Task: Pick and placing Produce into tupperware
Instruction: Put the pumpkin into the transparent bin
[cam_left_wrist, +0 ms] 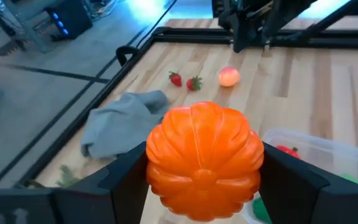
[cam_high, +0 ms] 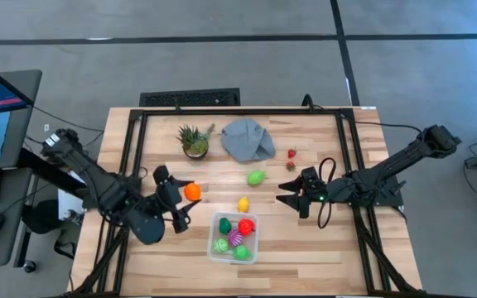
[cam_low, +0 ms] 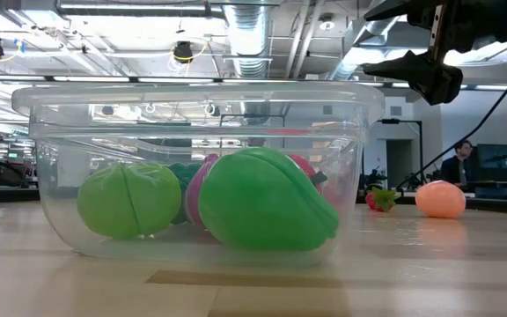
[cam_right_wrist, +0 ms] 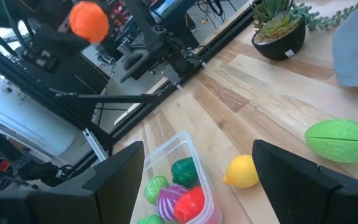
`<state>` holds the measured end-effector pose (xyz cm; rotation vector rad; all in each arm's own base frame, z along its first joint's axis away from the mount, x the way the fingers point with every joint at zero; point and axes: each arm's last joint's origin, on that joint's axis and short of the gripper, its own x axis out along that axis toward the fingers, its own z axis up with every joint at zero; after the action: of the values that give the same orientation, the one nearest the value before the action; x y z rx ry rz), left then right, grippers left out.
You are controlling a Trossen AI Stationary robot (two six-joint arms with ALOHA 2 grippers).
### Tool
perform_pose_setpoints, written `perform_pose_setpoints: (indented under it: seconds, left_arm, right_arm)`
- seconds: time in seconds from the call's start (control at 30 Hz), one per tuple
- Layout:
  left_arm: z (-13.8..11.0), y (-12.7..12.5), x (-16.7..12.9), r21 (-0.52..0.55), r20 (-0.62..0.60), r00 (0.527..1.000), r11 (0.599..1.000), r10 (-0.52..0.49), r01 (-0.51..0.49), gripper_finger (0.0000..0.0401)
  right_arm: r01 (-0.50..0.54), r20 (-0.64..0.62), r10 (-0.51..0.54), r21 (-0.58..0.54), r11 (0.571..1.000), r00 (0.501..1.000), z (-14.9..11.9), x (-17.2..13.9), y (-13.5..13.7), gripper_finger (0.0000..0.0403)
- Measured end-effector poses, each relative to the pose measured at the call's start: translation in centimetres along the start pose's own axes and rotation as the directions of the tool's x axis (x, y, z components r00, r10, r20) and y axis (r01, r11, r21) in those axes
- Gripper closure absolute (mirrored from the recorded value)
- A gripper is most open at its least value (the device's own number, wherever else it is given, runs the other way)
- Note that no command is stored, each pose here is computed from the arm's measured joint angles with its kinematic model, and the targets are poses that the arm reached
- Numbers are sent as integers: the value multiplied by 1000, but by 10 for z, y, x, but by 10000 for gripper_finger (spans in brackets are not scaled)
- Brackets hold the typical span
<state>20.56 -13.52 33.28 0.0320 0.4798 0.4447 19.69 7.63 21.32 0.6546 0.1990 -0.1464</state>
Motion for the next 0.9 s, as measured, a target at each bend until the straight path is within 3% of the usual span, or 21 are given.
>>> perform_pose_setpoints:
  seconds: [0.47, 0.9]
  left_arm:
    - [-54, -24, 23, -158, 69, 993, 982, -95, 105, 159]
    - [-86, -28, 44, -314, 114, 967, 915, -228, 253, 159]
  right_arm:
    - [-6, -11, 5, -5, 1000, 1000, 2, 2, -3, 81]
    - [-10, -24, 9, -34, 999, 1000, 9, 7, -10, 81]
